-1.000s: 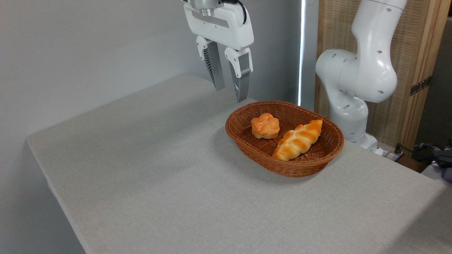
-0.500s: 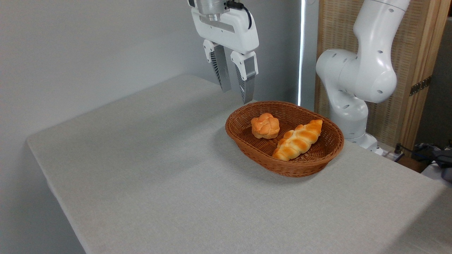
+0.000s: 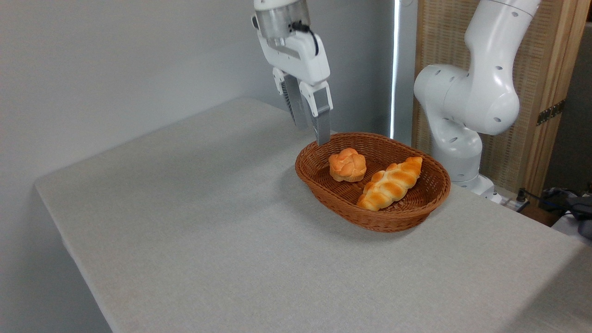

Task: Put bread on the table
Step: 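Lower the gripper onto the round orange bun and close on it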

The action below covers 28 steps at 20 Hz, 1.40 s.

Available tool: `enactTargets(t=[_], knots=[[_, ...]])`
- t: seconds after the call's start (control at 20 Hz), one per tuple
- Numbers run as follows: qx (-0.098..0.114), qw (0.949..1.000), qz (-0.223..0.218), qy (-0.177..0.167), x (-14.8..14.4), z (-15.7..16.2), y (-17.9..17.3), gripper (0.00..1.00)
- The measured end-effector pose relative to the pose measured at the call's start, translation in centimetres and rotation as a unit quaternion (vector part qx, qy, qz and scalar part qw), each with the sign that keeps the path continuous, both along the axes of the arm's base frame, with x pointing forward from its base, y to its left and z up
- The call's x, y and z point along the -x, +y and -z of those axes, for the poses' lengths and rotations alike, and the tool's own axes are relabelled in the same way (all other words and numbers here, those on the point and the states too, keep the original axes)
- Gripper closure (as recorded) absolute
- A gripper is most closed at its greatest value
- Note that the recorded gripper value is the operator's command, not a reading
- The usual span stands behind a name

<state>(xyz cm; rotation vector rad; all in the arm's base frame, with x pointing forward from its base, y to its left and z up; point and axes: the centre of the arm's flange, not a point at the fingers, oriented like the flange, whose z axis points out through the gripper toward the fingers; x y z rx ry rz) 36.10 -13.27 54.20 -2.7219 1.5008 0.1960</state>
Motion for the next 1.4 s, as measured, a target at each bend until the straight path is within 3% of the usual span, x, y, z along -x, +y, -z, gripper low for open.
enactTargets(t=[0.4,0.55,0.75,1.0,1.15,1.4], knots=[[-0.028,0.9983,0.047,0.021,4.1,4.9,0.0,0.00],[-0.052,0.9967,0.054,0.030,5.0,6.4,-0.5,0.00],[-0.064,0.9953,0.060,0.042,5.6,7.8,-0.8,0.00],[-0.067,0.9942,0.067,0.051,6.1,8.8,-1.0,0.00],[-0.053,0.9954,0.065,0.045,6.0,8.9,-1.4,0.00],[-0.045,0.9960,0.064,0.044,6.0,9.1,-1.5,0.00]])
